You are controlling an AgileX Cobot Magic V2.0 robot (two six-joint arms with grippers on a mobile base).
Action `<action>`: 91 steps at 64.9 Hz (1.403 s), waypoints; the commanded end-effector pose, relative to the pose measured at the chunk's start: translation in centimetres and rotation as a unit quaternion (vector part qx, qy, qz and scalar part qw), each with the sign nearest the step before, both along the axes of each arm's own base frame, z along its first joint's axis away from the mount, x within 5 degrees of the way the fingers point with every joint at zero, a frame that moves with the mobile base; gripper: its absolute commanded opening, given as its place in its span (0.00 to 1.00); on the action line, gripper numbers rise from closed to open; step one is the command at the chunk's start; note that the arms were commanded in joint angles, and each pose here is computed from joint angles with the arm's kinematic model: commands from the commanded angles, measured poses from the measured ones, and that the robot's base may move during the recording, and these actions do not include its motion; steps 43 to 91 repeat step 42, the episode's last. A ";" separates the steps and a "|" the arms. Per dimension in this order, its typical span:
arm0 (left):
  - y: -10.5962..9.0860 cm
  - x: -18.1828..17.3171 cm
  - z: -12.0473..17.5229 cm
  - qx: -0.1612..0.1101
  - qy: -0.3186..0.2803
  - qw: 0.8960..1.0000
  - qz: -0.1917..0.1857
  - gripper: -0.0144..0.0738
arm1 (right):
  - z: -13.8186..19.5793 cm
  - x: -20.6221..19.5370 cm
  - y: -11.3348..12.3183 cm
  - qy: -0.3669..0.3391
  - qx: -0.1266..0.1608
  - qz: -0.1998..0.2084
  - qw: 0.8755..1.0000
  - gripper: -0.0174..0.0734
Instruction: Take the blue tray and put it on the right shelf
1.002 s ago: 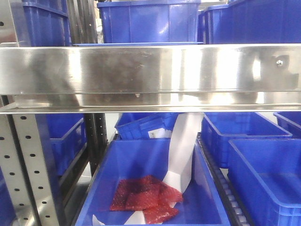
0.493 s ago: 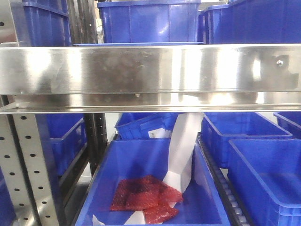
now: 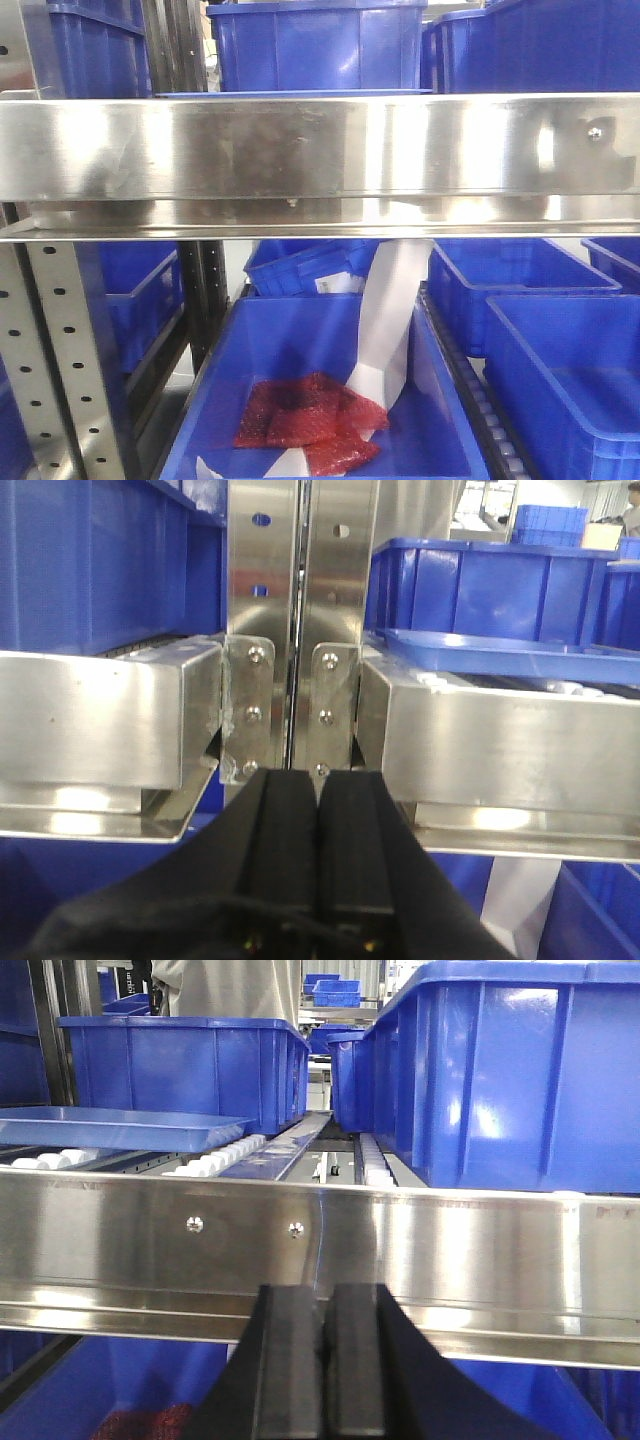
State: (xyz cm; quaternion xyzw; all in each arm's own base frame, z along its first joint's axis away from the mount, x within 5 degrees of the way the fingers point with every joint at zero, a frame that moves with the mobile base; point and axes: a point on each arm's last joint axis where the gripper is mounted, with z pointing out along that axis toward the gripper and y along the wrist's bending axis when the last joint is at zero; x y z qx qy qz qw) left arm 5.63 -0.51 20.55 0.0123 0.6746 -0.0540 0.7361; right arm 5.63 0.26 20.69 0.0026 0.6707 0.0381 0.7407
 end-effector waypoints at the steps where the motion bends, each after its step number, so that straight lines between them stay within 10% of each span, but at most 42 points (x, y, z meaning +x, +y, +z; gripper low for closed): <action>1: 0.0 -0.1 0.0 -0.008 -0.041 0.999 -0.003 0.11 | 1.6 -0.4 -0.1 -0.062 0.002 -0.007 0.998 0.25; 91: 0.0 -0.1 0.0 -0.008 -0.041 0.999 -0.003 0.11 | 1.6 -0.4 -0.1 -0.062 0.002 -0.007 0.998 0.25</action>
